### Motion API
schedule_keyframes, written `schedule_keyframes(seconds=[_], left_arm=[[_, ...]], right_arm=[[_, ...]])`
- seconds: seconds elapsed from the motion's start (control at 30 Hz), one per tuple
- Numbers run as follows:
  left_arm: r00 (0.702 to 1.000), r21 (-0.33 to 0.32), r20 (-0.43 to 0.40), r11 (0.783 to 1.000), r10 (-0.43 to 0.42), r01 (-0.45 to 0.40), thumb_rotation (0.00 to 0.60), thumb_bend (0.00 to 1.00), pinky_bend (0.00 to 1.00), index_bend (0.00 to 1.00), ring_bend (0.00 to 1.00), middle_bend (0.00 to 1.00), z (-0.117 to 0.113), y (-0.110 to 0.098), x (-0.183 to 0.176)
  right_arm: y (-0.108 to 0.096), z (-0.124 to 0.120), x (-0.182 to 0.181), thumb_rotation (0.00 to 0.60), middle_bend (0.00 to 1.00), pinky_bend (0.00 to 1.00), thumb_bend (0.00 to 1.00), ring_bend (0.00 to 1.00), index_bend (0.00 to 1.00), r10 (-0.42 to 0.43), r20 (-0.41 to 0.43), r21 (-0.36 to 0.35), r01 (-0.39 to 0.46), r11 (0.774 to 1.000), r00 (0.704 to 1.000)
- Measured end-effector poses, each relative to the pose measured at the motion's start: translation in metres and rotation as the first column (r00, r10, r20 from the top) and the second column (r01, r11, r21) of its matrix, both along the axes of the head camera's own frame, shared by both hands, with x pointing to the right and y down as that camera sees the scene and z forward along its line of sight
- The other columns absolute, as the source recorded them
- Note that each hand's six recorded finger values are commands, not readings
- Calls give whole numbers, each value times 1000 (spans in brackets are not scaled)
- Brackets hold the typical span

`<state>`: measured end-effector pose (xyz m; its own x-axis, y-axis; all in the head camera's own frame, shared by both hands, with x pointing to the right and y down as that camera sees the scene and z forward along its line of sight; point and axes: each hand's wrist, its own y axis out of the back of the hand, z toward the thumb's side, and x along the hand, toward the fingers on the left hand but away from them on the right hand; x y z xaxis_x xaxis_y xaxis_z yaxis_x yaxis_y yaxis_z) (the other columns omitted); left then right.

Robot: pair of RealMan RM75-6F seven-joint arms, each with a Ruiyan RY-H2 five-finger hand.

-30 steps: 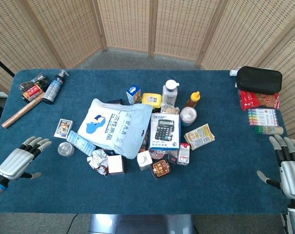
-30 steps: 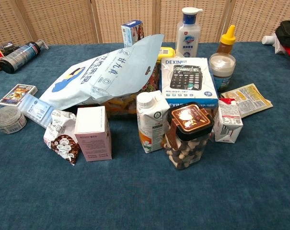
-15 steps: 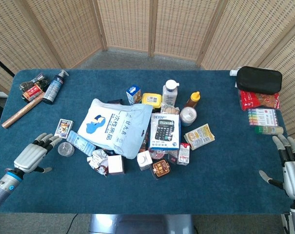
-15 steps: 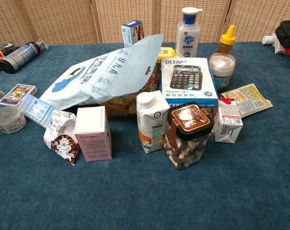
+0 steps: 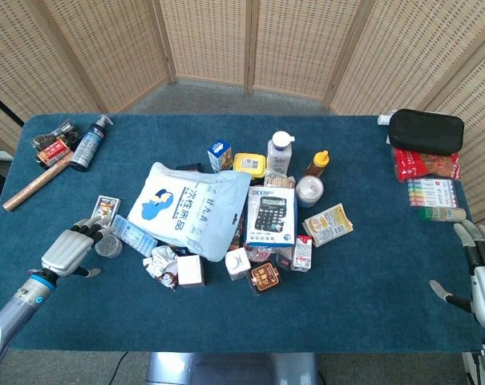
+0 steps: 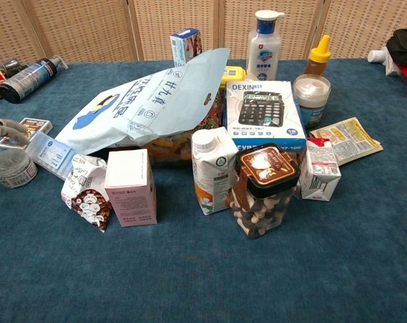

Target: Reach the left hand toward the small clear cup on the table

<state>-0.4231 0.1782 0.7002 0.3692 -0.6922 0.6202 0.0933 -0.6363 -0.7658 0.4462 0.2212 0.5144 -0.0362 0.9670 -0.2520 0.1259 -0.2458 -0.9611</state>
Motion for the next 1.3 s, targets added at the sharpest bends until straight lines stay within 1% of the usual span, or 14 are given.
schedule_keyframes(seconds=[0.03, 0.07, 0.13, 0.23, 0.4, 0.53, 0.63, 0.73, 0.93, 1.1, 1.17, 1.3], left_arm=[[1000, 8, 1, 1000, 1, -1, 600, 1, 566, 530, 515, 519, 0, -1, 1], [1000, 17, 5, 1000, 3, -3, 600, 4, 606, 575, 560, 569, 0, -1, 3], [1000, 27, 15, 1000, 3, -4, 600, 17, 663, 644, 628, 643, 1, -1, 4], [1000, 38, 29, 999, -7, 6, 600, 42, 686, 676, 664, 680, 2, -2, 3], [1000, 62, 19, 998, -23, 22, 600, 45, 686, 684, 671, 688, -3, -6, 2], [999, 77, -2, 996, -37, 37, 600, 48, 686, 686, 672, 689, -10, -10, 1], [998, 98, -33, 994, -45, 48, 600, 48, 686, 686, 672, 689, -20, -14, 3], [996, 124, -68, 990, -52, 61, 600, 47, 686, 687, 674, 688, -35, -21, 5], [985, 193, -150, 975, -83, 111, 600, 47, 685, 686, 675, 688, -79, -47, 11], [972, 271, -213, 950, -99, 156, 600, 45, 685, 686, 674, 687, -129, -75, 19], [968, 306, -229, 937, -100, 169, 600, 47, 685, 687, 675, 686, -152, -85, 21], [967, 361, -237, 915, -98, 182, 600, 46, 685, 686, 675, 687, -185, -101, 24]], right_arm=[[0, 0, 0, 591, 0, 0, 0, 0, 0, 1, 0, 1, -1, 1000, 1000], [0, 0, 0, 589, 0, 0, 0, 0, 0, 1, 0, 1, -1, 1000, 1000], [0, -1, 1, 586, 0, 0, 0, 0, 0, 2, 2, 2, -2, 1000, 1000], [0, -1, 1, 591, 0, 0, 0, 0, 0, 3, 4, 3, -3, 1000, 1000], [1, -2, 1, 591, 0, 0, 0, 0, 0, 3, 3, 4, -3, 1000, 1000], [1, -2, 1, 589, 0, 0, 0, 0, 0, 4, -1, 4, -4, 1000, 1000], [0, -2, 1, 589, 0, 0, 0, 0, 0, 5, 1, 4, -5, 1000, 1000], [0, -2, 2, 591, 0, 0, 0, 0, 0, 7, 1, 2, -7, 1000, 1000], [0, -2, 0, 591, 0, 0, 0, 0, 0, 3, 5, 2, -3, 1000, 1000], [-1, -1, -1, 591, 0, 0, 0, 0, 0, 2, 6, -1, -2, 1000, 1000], [-1, 0, -2, 592, 0, 0, 0, 0, 0, 2, 6, -3, -2, 1000, 1000], [-1, 0, -2, 589, 0, 0, 0, 0, 0, -1, 1, -6, 1, 1000, 1000]])
